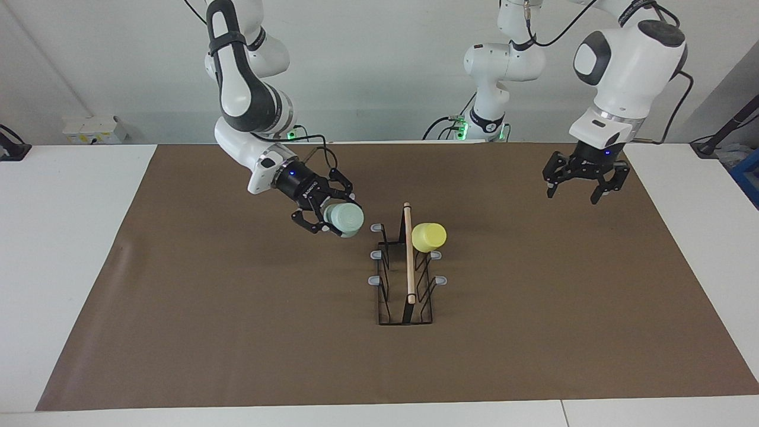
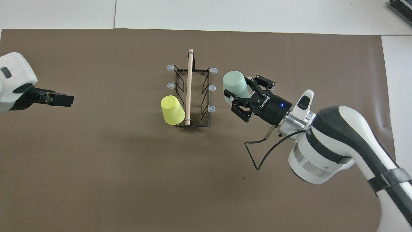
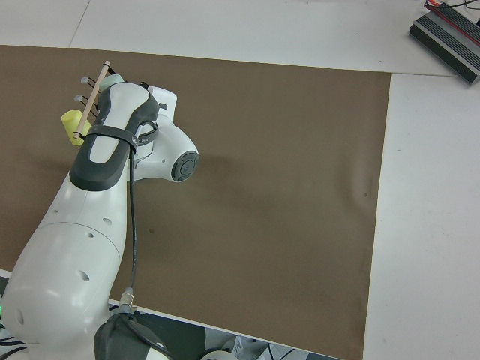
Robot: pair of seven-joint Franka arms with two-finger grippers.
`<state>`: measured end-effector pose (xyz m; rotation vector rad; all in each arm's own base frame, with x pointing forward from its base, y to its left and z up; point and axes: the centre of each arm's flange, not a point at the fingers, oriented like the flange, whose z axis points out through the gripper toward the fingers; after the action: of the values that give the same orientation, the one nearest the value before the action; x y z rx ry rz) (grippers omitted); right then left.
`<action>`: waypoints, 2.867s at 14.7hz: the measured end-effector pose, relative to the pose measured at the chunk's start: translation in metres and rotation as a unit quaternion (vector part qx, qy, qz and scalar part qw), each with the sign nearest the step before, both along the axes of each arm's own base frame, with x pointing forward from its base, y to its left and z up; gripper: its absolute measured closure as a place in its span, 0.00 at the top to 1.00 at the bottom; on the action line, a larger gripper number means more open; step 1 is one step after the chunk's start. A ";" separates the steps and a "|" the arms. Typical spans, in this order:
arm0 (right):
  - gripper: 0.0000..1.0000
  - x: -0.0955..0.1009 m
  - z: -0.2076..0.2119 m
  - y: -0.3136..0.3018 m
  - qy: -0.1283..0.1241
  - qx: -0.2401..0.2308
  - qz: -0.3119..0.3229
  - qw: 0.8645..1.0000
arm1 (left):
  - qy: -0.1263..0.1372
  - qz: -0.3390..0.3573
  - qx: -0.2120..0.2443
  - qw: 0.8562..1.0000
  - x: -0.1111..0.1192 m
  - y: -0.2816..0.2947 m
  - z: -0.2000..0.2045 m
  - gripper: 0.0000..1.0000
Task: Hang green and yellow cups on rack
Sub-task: 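Lower the green cup onto a rack peg with the right gripper, then open the right gripper and pull it back from the green cup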
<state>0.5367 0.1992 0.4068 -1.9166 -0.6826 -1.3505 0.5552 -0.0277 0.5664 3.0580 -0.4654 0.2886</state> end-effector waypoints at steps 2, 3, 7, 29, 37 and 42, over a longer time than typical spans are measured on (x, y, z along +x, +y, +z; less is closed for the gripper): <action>0.68 -0.004 0.000 0.009 -0.013 0.004 -0.002 1.000 | 0.017 -0.007 0.002 1.000 -0.003 0.012 0.013 1.00; 0.68 -0.004 0.000 0.010 -0.021 0.001 -0.002 1.000 | 0.028 -0.007 0.002 1.000 -0.005 0.016 0.018 1.00; 0.68 -0.009 -0.002 0.020 -0.046 -0.016 0.008 0.999 | 0.062 -0.008 0.016 0.998 -0.014 0.026 0.044 1.00; 0.68 -0.044 -0.064 0.069 -0.072 -0.047 0.003 0.996 | 0.105 0.012 0.023 0.994 -0.020 0.003 0.054 1.00; 0.68 -0.054 -0.086 0.068 -0.063 -0.069 0.011 0.996 | 0.113 0.010 0.024 0.993 -0.022 0.000 0.053 1.00; 1.00 -0.058 -0.091 0.066 -0.055 -0.073 0.006 0.996 | 0.121 0.010 0.025 0.992 -0.024 -0.001 0.052 1.00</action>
<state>0.4788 0.2650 0.3159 -1.9572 -0.8672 -1.4424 0.5315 -0.0283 0.6183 3.0895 -0.4328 -0.0939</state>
